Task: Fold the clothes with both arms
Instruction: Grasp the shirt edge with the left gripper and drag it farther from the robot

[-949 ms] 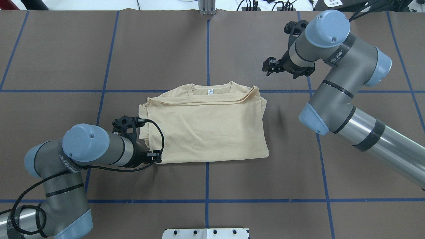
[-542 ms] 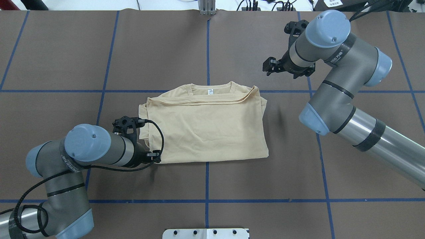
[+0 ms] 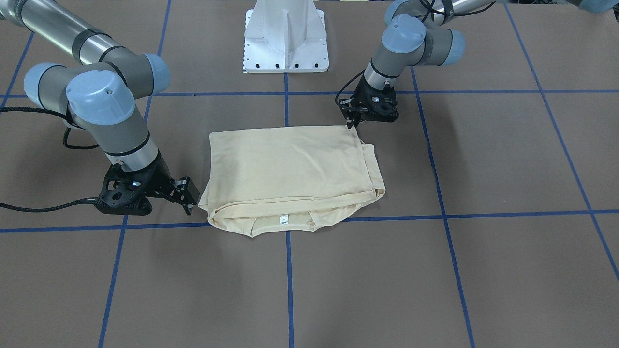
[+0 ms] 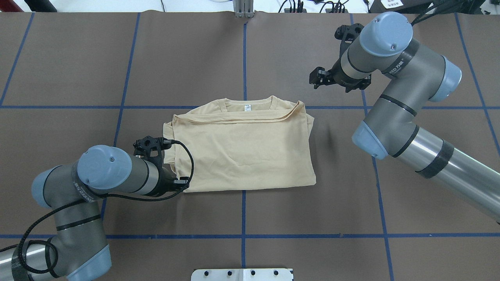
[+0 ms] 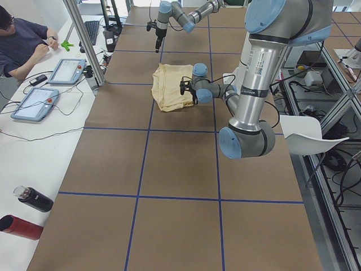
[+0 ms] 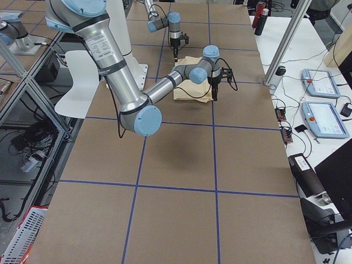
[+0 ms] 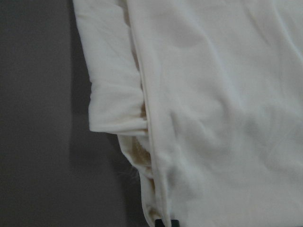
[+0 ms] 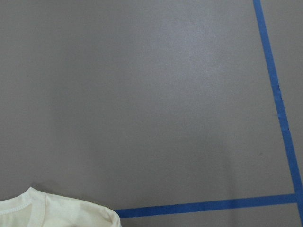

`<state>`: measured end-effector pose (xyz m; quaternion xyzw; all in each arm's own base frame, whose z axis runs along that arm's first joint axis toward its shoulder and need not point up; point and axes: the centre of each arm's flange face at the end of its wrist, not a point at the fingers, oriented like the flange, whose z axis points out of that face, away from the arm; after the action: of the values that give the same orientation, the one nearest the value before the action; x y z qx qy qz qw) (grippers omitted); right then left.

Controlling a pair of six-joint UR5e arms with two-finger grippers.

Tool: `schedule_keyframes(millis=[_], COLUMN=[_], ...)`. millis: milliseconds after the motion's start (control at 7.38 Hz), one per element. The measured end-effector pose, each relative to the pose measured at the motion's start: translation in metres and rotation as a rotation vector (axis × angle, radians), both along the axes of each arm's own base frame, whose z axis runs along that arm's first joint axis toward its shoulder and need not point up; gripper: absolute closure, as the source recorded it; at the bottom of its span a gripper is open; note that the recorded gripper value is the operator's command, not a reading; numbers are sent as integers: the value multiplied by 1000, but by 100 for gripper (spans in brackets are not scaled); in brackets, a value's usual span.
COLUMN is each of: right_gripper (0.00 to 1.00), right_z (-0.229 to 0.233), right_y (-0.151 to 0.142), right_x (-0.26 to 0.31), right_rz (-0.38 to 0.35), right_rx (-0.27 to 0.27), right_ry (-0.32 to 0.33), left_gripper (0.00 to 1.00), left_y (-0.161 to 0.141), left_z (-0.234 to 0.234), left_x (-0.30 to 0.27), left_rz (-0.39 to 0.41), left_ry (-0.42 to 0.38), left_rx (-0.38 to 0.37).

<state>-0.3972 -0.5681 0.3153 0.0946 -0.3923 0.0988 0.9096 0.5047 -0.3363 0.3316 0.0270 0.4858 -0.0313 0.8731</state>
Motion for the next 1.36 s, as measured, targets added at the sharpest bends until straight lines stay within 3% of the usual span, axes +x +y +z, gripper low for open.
schedule_keyframes(millis=[407,678,949,1355], right_gripper=[0,0,0,0], right_z=[-1,-1,-1,-2], right_y=[1,1,2,3], right_x=[0,-1,-2,-5], right_rz=[2,2,2,1], right_rx=[0,-2,-2,-3], right_ry=[-2,-1,-2,-3], left_gripper=[100,100,100,100], left_y=[-23,-63,-139,-298], left_z=[8,31,54,42], left_x=[-16,-36,-52,-57], left_rz=[-21,-39,-73,-145], left_ry=[-30,-125,-229,-318], left_rx=[30,68,164,246])
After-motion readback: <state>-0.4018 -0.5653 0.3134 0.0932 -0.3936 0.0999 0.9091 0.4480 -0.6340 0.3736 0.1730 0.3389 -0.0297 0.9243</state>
